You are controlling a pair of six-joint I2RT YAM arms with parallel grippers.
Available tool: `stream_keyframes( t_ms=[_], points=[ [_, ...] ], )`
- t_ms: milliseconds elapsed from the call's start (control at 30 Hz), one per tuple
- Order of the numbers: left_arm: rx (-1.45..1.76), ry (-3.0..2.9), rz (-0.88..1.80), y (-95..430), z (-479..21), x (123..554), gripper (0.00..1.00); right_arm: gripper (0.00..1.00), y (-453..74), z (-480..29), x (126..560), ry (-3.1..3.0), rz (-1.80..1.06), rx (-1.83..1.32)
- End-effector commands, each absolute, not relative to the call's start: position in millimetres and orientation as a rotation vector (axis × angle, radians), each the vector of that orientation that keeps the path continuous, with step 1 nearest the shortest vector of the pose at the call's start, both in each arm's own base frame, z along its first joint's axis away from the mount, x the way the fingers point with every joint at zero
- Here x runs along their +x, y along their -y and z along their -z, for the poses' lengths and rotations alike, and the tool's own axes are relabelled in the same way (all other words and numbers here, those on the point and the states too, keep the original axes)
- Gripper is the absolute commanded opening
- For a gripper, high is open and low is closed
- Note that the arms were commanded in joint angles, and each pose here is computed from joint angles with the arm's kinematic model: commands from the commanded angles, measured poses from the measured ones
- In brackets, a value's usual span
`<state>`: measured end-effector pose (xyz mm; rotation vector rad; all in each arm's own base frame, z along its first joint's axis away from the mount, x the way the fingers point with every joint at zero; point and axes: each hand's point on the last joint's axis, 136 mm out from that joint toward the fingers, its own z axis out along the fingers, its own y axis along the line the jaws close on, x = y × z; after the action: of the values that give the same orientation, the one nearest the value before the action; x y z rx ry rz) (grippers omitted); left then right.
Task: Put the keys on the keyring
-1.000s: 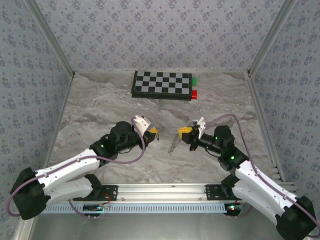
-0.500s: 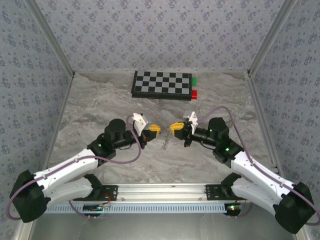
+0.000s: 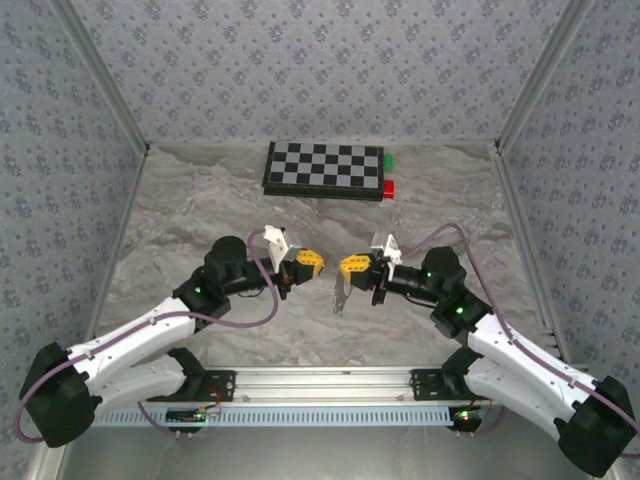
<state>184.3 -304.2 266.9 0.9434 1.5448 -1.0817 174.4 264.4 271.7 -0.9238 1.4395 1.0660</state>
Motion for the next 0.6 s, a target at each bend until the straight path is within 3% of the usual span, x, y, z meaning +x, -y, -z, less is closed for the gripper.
stream_keyframes(
  t_ms=[0,567],
  points=[
    [0.942,-1.487,1.143,308.5,-292.5,181.2,0.00,0.00,-269.2,-275.2,170.4,-1.401,-1.067,-0.941],
    [0.972,-1.513,1.170,314.0,-289.8,176.0,0.00,0.00,-271.4,-274.7,168.6,-1.400,-1.051,-0.930]
  ],
)
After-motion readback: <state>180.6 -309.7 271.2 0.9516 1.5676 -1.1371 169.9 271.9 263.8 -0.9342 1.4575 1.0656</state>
